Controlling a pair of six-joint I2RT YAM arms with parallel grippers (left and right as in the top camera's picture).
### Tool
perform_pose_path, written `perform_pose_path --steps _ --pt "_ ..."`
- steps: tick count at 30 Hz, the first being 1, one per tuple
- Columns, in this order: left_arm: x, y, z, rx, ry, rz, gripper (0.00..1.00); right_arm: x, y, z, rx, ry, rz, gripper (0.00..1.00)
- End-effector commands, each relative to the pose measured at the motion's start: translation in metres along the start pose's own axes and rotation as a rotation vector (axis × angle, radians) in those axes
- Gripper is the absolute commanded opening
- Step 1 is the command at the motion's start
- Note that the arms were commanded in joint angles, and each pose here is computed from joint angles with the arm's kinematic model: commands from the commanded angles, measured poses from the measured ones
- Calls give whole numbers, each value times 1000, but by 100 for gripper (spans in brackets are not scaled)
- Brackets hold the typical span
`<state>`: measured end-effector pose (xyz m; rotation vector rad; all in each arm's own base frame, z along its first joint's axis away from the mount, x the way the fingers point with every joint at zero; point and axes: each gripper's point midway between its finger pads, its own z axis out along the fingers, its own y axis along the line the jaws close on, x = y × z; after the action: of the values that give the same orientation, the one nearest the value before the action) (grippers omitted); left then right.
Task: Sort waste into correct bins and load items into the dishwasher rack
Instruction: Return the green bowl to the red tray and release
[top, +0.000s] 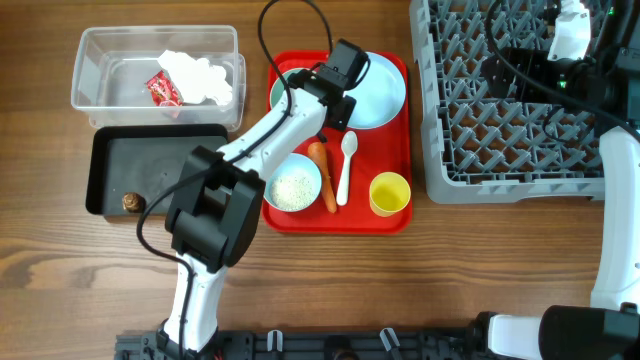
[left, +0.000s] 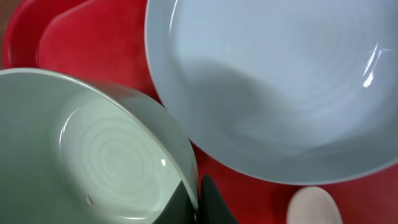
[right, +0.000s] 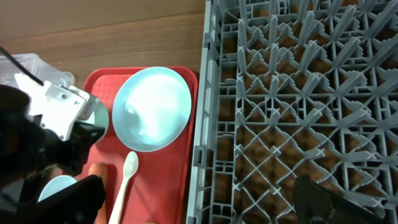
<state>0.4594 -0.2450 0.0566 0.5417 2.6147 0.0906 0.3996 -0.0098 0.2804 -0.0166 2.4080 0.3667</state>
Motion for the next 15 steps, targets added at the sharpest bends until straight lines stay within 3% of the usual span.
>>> perform_pose_path --steps 1,4,5,8,10,15 --pt "-3 -2 3 30 -4 -62 4 1 0 6 -19 11 21 100" --pt "-3 -4 3 41 -1 -62 5 2 0 6 -19 15 22 100" --pt "-3 -4 3 41 -1 -62 12 2 0 6 -19 16 23 100" --pt "0 -4 3 39 10 -60 50 3 0 6 -19 20 24 100" --pt "3 -3 3 37 22 -58 69 3 0 6 -19 19 24 100" --pt "5 3 -6 32 41 -62 79 3 0 6 -19 19 21 100"
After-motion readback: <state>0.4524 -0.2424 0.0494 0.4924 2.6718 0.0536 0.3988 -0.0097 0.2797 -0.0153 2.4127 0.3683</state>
